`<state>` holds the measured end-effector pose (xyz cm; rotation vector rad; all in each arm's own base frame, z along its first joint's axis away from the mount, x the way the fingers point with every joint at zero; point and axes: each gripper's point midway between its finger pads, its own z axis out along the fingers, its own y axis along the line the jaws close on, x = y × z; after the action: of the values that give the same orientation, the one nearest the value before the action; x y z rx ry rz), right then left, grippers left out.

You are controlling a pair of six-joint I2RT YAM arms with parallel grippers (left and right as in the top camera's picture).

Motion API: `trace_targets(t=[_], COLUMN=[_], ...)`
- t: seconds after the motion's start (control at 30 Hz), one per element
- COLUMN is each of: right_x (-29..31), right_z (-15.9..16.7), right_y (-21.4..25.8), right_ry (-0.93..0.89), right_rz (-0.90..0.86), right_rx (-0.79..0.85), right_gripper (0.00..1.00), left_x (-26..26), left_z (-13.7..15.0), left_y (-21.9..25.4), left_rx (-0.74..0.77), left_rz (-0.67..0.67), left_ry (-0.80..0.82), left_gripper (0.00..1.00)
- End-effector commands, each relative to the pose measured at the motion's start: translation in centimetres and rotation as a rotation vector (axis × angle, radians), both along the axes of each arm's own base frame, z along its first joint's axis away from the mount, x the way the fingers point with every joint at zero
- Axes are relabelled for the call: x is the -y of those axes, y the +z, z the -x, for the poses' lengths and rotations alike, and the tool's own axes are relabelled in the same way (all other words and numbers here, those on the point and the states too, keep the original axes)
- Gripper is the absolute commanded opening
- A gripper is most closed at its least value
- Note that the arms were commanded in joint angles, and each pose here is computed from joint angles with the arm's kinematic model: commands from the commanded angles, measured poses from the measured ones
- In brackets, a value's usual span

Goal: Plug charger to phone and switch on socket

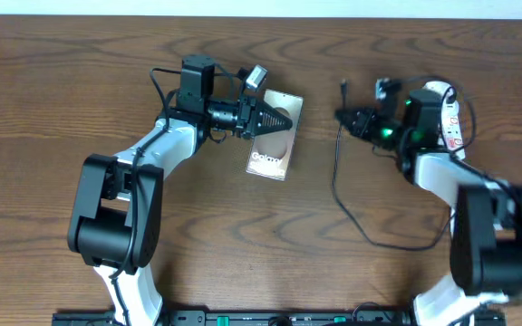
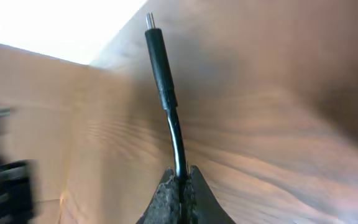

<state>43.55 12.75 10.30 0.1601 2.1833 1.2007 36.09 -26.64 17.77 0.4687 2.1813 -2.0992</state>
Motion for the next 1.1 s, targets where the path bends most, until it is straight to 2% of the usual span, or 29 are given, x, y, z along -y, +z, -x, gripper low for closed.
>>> trace_targets(t=[0.0,0.13,0.27,0.33,0.57,0.83,0.93,1.07], right_x=[-1.2,-1.6,-2.9,-3.4,-4.3,-7.2,-7.9,-8.6], right_z=[1.2,2.2,4.8,6.0,8.4,10.6,10.6,10.2], right_y=[5.1,8.7,11.9,12.7,12.2,11.4,11.2,11.8], right_ry=[0.136,0.172,0.299,0.347,0.435,0.526,0.527,0.525], right_rz=[0.024,0.008,-0.057,-0.103,-0.199,-0.223,-0.209,-0.191], right_rx=[0.209,0.297,0.366,0.347,0.207,0.133,0.137,0.19], right_gripper=[0.01,0.01,0.01,0.01,0.01,0.01,0.01,0.01], left_x=[1.1,2.4,2.8,2.4,0.1,-1.4,-1.5,-0.1], left_z=[1.5,1.9,0.2,-1.1,-4.4,-5.7,-5.6,-4.0], left_y=[2.6,2.3,1.3,0.8,1.2,1.6,1.7,2.0], left_rx=[0.075,0.097,0.114,0.093,-0.012,-0.024,-0.029,-0.034], left_rz=[0.048,0.031,-0.03,-0.066,-0.085,-0.076,-0.073,-0.055], left_ry=[-0.081,-0.081,0.018,0.084,0.236,0.285,0.278,0.197], left_gripper=[0.07,0.07,0.07,0.07,0.07,0.08,0.07,0.07])
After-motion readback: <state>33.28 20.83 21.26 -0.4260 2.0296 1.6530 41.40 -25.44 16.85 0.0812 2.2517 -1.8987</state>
